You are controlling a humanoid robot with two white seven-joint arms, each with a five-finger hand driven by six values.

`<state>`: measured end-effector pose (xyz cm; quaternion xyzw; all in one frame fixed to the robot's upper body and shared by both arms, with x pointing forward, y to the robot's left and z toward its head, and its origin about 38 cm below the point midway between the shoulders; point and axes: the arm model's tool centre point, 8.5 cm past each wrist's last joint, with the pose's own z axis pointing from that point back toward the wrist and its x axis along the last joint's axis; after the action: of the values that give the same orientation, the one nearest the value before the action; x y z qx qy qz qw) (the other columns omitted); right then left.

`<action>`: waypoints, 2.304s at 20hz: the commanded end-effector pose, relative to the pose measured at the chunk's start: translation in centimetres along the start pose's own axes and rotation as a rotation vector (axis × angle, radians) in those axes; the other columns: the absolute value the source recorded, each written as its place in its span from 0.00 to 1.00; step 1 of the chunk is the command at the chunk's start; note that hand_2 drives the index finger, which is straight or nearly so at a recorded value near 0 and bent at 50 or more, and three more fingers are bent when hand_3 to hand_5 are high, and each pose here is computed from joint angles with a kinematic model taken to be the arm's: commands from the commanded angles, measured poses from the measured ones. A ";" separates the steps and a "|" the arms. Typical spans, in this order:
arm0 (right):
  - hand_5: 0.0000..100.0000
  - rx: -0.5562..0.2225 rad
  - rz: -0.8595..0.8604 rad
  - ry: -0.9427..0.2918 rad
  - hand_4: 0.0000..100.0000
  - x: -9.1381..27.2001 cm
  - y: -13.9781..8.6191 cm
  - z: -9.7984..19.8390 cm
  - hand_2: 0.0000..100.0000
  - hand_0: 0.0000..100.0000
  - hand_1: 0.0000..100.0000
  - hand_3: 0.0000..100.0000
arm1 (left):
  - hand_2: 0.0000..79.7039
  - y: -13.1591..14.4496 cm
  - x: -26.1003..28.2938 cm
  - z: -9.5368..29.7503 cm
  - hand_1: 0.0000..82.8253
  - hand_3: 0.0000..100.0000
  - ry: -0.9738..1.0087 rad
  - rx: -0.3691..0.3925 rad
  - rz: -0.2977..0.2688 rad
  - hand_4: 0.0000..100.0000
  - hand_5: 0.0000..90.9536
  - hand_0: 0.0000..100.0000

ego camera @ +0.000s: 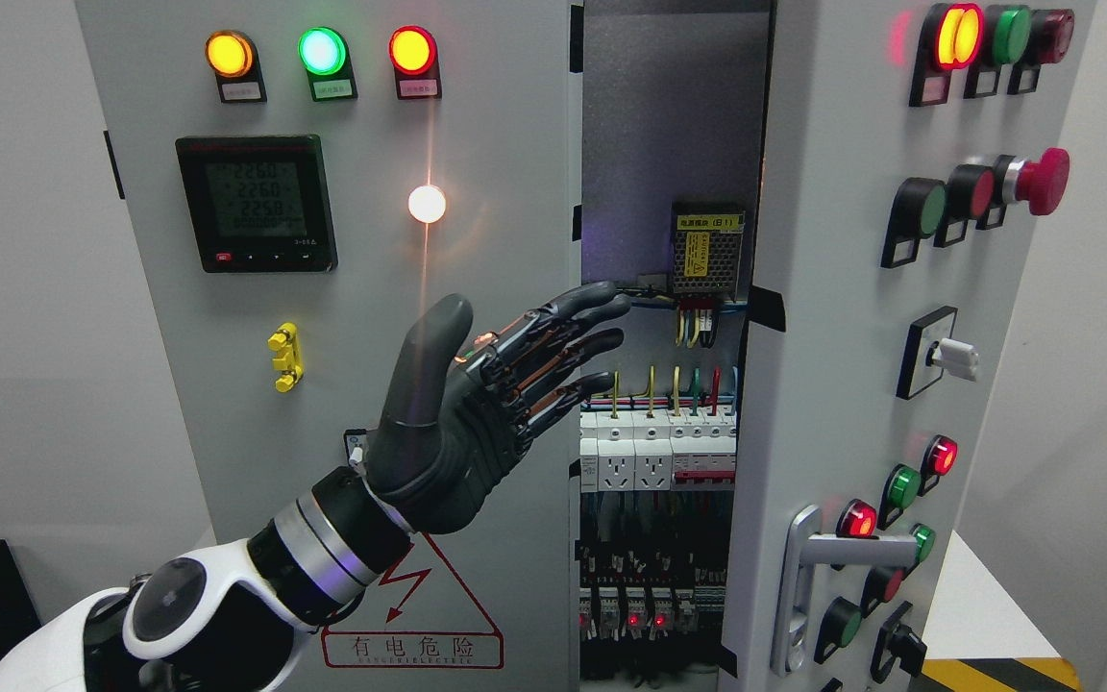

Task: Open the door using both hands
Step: 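Insert the left hand fingers behind the inner edge of the button door, then push the button door outward with the left hand, swinging it open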

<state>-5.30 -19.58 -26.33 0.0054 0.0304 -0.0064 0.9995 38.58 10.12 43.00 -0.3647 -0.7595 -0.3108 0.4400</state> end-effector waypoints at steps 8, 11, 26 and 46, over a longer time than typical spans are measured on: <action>0.00 -0.002 0.021 0.001 0.00 -0.1 0.0 0.0 0.00 0.19 0.00 0.00 | 0.00 -5.7 -3.2 -4.7 0.00 0.00 0.041 -0.157 0.090 0.00 0.00 0.00; 0.00 -0.001 0.022 -0.002 0.00 0.1 0.0 0.0 0.00 0.19 0.00 0.00 | 0.00 -6.1 -2.9 -5.1 0.00 0.00 0.041 -0.170 0.117 0.00 0.00 0.00; 0.00 -0.001 0.022 0.000 0.00 0.0 0.0 0.0 0.00 0.19 0.00 0.00 | 0.00 -6.6 -1.7 -5.7 0.00 0.00 0.030 -0.195 0.115 0.00 0.00 0.00; 0.00 -0.001 0.021 0.001 0.00 -0.1 0.0 0.0 0.00 0.19 0.00 0.00 | 0.00 -12.4 -2.7 -8.7 0.00 0.00 0.046 -0.325 0.188 0.00 0.00 0.00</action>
<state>-5.28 -19.59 -26.34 0.0048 0.0303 -0.0063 0.9995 34.81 -1.37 42.37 -0.4635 -0.6702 -0.3857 0.4327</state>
